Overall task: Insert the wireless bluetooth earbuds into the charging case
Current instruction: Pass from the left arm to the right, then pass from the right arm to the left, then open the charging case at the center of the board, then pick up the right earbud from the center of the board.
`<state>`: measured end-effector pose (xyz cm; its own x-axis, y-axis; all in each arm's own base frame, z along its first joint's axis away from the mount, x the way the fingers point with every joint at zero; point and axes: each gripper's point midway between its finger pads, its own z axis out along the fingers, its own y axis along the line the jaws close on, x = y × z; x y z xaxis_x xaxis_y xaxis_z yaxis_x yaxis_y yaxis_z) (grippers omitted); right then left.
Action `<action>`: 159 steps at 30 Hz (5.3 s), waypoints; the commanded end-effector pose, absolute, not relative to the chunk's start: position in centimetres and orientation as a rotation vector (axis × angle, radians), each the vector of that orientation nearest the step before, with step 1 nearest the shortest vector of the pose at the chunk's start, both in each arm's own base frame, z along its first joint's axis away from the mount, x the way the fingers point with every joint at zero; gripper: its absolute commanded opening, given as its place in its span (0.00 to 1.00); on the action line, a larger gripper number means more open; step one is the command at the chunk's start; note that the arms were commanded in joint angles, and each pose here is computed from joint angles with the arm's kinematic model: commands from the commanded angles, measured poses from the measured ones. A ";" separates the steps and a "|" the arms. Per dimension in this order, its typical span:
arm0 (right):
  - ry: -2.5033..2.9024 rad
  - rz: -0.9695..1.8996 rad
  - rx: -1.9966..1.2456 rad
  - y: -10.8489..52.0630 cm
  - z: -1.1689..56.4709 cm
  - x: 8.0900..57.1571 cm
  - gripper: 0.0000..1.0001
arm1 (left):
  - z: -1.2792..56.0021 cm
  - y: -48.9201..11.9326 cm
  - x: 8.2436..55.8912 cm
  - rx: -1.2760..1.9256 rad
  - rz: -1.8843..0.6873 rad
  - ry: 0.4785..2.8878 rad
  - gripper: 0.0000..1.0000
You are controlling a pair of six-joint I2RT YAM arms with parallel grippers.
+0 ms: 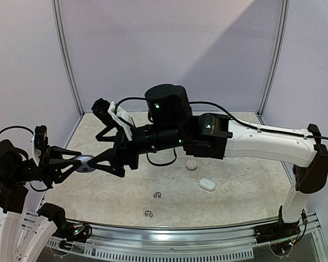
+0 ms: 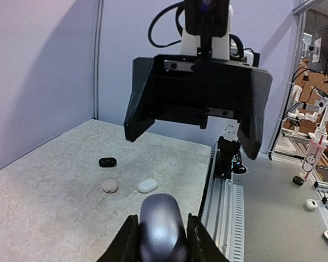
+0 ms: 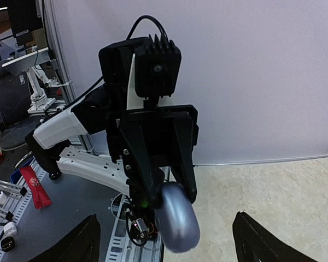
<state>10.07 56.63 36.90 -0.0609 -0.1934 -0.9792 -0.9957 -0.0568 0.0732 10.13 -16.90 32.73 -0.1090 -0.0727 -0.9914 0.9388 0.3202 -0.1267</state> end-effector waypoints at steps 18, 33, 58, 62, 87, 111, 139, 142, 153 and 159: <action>1.383 1.414 -1.429 60.0 33.1 8.5 0.00 | 32.4 -17.0 9.8 0.848 -1.098 1.410 0.30; 1.322 1.295 -1.421 58.4 35.5 8.0 0.00 | 30.4 -18.0 8.5 1.047 -1.123 1.396 0.46; 1.372 1.117 -1.517 60.2 32.8 8.3 0.00 | 32.0 -18.6 7.6 1.084 -1.196 1.362 0.33; 1.371 1.112 -1.515 60.3 32.8 8.3 0.00 | 32.0 -18.6 7.5 1.090 -1.196 1.357 0.18; 1.396 1.032 -1.451 61.0 33.6 10.0 0.72 | 29.5 -16.6 5.0 1.360 -0.705 1.220 0.00; 1.455 1.078 -1.349 60.7 35.3 12.6 0.60 | 32.7 -18.0 6.1 1.126 -1.105 1.337 0.00; 2.136 0.895 -0.768 45.6 27.7 27.7 0.39 | 31.3 -18.6 9.8 0.973 -1.200 1.458 0.00; 2.296 0.715 -0.901 45.8 21.6 28.4 0.40 | 30.8 -18.5 8.9 1.036 -1.171 1.439 0.00; 2.450 0.515 -1.230 46.8 7.3 28.3 0.46 | 28.4 -17.9 5.1 1.306 -0.998 1.262 0.00; 2.549 0.459 -1.302 45.6 2.8 27.2 0.43 | 27.5 -17.9 4.6 1.343 -0.986 1.242 0.00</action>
